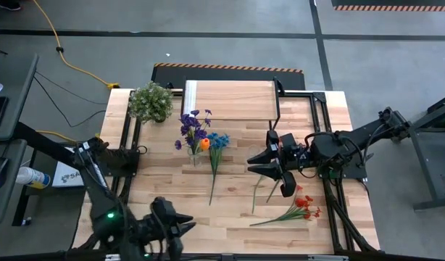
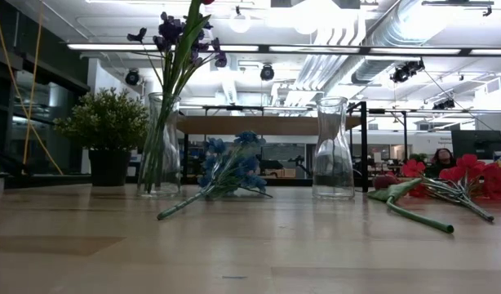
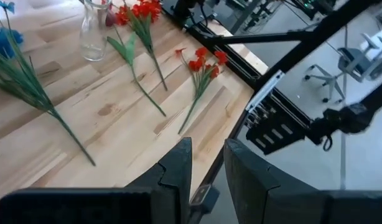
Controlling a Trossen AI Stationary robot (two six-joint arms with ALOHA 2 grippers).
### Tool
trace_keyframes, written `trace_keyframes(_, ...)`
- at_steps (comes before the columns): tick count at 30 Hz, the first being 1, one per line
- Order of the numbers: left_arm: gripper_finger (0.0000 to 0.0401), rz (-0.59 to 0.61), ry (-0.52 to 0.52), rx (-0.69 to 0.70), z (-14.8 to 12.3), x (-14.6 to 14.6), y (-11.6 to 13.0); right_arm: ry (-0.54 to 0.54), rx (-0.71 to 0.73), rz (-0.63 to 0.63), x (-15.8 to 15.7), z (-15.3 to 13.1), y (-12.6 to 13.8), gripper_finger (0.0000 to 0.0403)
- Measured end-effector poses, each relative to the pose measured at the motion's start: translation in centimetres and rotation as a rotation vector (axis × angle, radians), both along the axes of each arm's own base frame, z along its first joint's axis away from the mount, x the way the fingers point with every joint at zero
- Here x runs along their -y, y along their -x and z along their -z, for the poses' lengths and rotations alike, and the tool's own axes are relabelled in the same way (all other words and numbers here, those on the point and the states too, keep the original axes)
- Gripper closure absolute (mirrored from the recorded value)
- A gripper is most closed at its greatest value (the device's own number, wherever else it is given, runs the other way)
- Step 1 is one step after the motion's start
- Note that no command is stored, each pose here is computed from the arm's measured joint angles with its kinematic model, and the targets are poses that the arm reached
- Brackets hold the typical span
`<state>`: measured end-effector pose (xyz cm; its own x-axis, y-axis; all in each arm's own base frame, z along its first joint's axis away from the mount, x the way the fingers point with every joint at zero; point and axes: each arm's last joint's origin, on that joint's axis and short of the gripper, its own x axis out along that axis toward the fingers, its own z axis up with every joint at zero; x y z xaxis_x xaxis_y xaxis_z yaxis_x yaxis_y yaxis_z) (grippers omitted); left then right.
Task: Pick and place flowers into a vace then onto a shelf
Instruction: Put the blue flowers into the left transparent vase
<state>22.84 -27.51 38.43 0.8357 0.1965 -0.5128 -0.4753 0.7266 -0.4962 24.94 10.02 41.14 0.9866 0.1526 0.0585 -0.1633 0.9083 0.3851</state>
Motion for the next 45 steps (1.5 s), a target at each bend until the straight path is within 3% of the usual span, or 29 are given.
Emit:
trace_keyframes(10,0.0272,-0.111,0.158,-0.043,3.3,-0.7,-6.6,0.140,0.070,-0.069,0.5,-1.0,1.1,0.0308)
trace_keyframes(14,0.0272,-0.170,0.229,-0.118,4.9,-2.1,-9.0,0.172,0.120,-0.121,0.8,-1.9,2.4,0.0308)
trace_keyframes(23,0.0272,-0.234,0.279,-0.301,8.3,-5.2,-13.0,0.202,0.174,-0.171,1.9,-3.3,5.3,0.0308)
trace_keyframes(32,0.0272,-0.399,0.336,-0.534,11.8,-7.3,-13.9,0.226,0.157,-0.172,2.8,-3.7,7.4,0.0308)
trace_keyframes(45,0.0272,-0.510,0.297,-0.561,13.9,-7.6,-14.4,0.255,0.152,-0.170,2.9,-3.7,7.6,0.0308)
